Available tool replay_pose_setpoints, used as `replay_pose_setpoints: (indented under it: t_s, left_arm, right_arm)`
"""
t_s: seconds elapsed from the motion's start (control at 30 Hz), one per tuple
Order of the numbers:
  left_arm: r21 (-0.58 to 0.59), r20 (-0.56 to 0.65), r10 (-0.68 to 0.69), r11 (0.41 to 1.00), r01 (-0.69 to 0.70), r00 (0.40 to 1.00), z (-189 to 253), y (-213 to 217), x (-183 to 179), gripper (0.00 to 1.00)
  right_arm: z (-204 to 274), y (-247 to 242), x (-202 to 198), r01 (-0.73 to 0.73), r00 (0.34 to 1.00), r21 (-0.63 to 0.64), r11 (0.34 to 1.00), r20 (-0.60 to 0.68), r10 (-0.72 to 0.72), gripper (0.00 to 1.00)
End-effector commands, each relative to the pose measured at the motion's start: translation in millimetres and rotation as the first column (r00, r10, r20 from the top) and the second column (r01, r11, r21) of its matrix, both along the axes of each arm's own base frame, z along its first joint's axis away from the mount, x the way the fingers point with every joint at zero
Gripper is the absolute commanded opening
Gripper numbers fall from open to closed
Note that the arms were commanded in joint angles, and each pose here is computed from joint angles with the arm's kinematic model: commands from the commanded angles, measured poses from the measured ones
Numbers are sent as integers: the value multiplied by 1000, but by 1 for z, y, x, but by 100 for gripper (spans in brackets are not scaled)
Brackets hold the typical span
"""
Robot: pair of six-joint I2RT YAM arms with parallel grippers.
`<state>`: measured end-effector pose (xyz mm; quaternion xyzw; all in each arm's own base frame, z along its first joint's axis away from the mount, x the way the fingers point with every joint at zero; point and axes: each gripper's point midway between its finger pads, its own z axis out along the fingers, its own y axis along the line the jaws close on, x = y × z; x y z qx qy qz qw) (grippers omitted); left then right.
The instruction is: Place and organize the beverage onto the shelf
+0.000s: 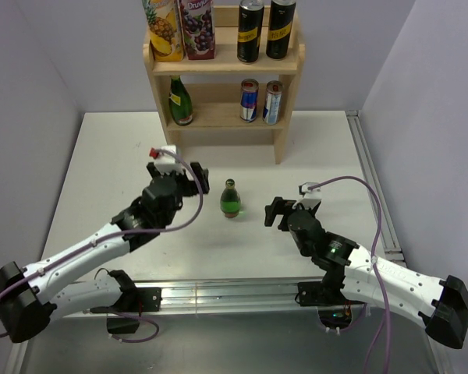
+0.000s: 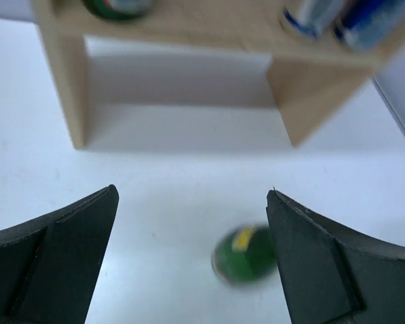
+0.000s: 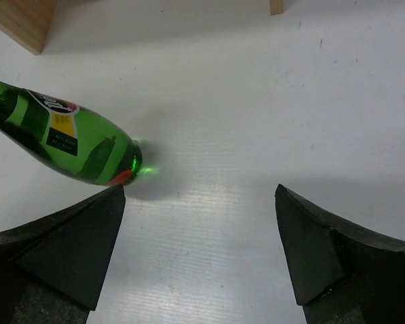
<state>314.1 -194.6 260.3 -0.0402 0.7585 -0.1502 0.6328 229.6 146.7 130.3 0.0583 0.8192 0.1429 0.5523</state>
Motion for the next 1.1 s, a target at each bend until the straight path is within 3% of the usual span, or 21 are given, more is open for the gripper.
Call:
replay_pose_setpoints:
  t_s: [0.0, 0.17, 0.57, 0.73, 0.93, 1.07]
  left_arm:
    - [-26, -28, -158, 987, 157, 987, -29, -27, -34, 99]
    - [-44, -58, -316, 949, 313, 947, -78, -59, -71, 98]
    - [4, -39, -385, 923, 385, 922, -116, -106, -98, 99]
    - [27, 68, -253, 967, 252, 965, -119, -109, -92, 99]
    - [145, 46, -220, 966, 212, 974, -153, -134, -78, 99]
    - [118, 105, -144, 984, 131, 984, -154, -139, -64, 99]
  right_arm:
    - [7, 0, 3, 29, 999, 28, 999, 30, -30, 99]
    - [8, -2, 2, 32, 999, 42, 999, 39, -33, 99]
    - [9, -3, 1, 29, 998, 49, 998, 45, -32, 99]
    - [9, -3, 0, 27, 999, 53, 998, 46, -29, 99]
    - [11, -2, 0, 21, 998, 59, 998, 51, -24, 99]
    - [10, -2, -1, 19, 998, 57, 998, 51, -22, 99]
